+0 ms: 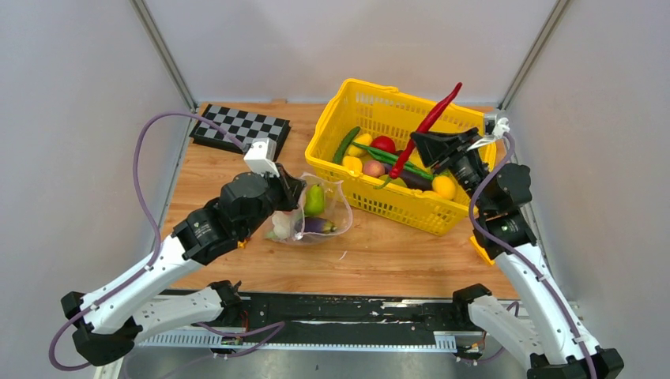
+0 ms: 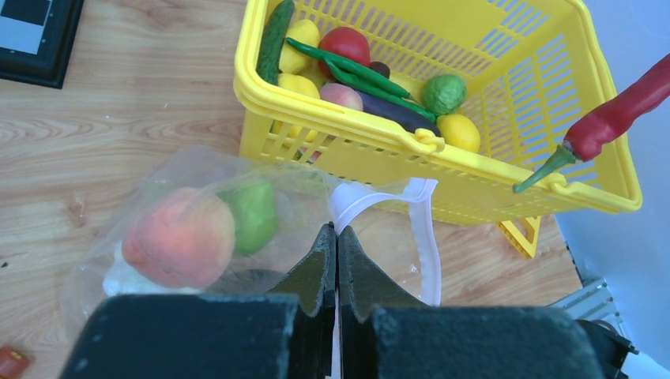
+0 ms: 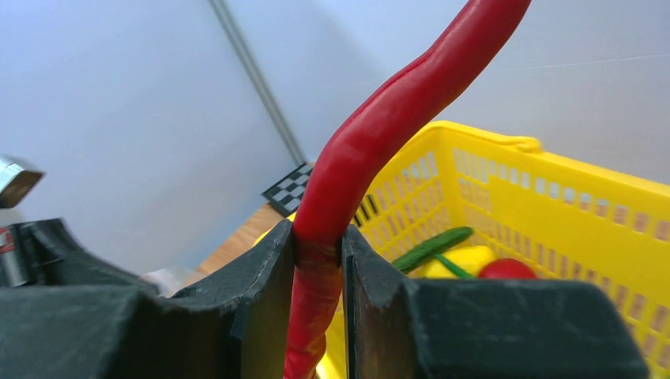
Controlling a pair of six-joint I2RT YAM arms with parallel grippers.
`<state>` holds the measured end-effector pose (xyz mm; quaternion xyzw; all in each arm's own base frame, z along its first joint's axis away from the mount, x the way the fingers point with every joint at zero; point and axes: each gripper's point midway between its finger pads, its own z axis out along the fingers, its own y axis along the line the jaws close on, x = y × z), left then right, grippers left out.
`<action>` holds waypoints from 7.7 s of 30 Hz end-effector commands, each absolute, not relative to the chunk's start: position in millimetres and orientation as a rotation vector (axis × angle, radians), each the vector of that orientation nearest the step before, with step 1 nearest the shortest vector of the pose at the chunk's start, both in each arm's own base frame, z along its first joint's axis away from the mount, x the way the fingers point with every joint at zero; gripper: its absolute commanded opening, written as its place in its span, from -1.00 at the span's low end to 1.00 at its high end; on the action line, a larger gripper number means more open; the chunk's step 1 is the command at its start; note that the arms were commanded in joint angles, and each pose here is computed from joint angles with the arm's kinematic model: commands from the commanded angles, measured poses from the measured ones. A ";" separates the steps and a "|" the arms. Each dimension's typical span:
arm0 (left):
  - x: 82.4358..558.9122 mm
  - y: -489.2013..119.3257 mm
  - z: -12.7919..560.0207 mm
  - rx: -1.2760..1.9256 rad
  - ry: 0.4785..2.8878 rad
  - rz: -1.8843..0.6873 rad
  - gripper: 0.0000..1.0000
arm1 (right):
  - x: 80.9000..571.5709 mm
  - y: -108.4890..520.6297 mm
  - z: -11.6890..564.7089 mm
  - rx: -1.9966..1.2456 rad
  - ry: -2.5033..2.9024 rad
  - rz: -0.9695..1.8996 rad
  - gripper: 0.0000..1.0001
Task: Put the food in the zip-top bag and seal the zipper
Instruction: Place the fake vegetable in the zipper food storage bag, then adjust the fake vegetable in the zipper food storage bag, then pick up the fake fruit from the bin.
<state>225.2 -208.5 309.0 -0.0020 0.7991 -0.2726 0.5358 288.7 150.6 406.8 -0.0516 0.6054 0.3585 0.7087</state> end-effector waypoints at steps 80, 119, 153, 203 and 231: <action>236.6 -227.0 336.3 -0.068 1.831 -0.802 -1.00 | 197.2 341.2 323.4 -0.847 1.722 1.083 -0.16; 240.4 -234.3 325.8 -0.051 1.865 -0.788 -1.00 | 175.4 316.9 303.6 -1.007 1.781 1.005 -1.00; 238.1 -236.5 329.0 -0.047 1.856 -0.816 -1.00 | 206.5 360.5 235.7 -0.983 1.878 1.188 -1.00; 238.3 -233.5 325.4 -0.066 1.858 -0.808 -1.00 | 259.4 237.1 342.2 -0.471 1.632 0.558 0.62; 236.6 -231.9 322.5 -0.054 1.862 -0.802 -1.00 | 342.3 95.2 232.2 0.209 2.156 0.240 0.98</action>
